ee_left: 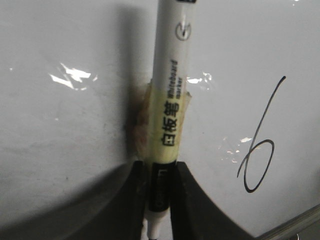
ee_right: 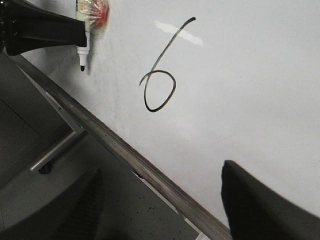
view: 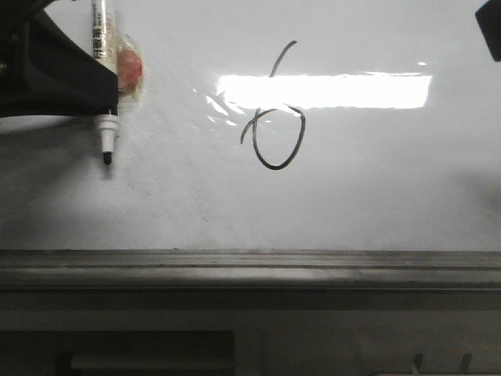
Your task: Write number 6 on whiteboard
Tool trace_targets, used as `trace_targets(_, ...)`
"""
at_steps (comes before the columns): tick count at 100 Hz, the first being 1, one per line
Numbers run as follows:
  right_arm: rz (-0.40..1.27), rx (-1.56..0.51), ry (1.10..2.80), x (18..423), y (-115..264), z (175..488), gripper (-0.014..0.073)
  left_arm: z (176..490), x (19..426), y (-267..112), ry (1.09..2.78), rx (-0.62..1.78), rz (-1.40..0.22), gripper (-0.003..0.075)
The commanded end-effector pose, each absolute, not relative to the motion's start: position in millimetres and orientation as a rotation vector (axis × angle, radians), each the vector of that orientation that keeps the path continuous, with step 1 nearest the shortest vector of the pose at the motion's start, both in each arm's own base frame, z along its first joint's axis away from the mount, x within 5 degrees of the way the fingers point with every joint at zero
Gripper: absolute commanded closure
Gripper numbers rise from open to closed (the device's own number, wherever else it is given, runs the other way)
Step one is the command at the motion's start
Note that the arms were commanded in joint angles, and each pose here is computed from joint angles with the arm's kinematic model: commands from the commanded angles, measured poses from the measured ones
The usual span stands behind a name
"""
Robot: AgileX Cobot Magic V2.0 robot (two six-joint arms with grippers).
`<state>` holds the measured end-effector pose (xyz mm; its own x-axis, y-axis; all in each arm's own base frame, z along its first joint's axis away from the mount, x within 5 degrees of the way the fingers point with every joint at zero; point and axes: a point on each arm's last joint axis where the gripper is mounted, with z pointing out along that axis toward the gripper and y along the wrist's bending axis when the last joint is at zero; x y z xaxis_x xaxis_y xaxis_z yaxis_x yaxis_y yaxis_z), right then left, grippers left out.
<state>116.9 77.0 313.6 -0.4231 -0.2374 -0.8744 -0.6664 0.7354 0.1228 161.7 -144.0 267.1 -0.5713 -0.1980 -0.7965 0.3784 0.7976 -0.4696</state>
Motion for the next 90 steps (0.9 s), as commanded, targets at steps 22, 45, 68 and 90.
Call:
trace_targets(22,0.581,-0.617,1.929,119.9,76.0,327.0,0.0147,277.0,166.8,-143.6,1.99,0.094,-0.761,0.0713)
trace_targets(45,0.581,-0.617,1.929,119.9,76.0,327.0,0.0147,286.3,163.8,-138.4,1.935,0.092,-0.76,0.0363)
trace_targets(68,0.565,-0.627,1.931,120.0,75.5,326.4,0.0147,309.0,150.6,-124.9,1.804,0.162,-0.742,0.0206)
trace_targets(90,0.572,-0.62,1.918,117.9,75.1,328.3,0.0155,338.5,123.1,-101.3,1.606,0.296,-0.692,0.0208)
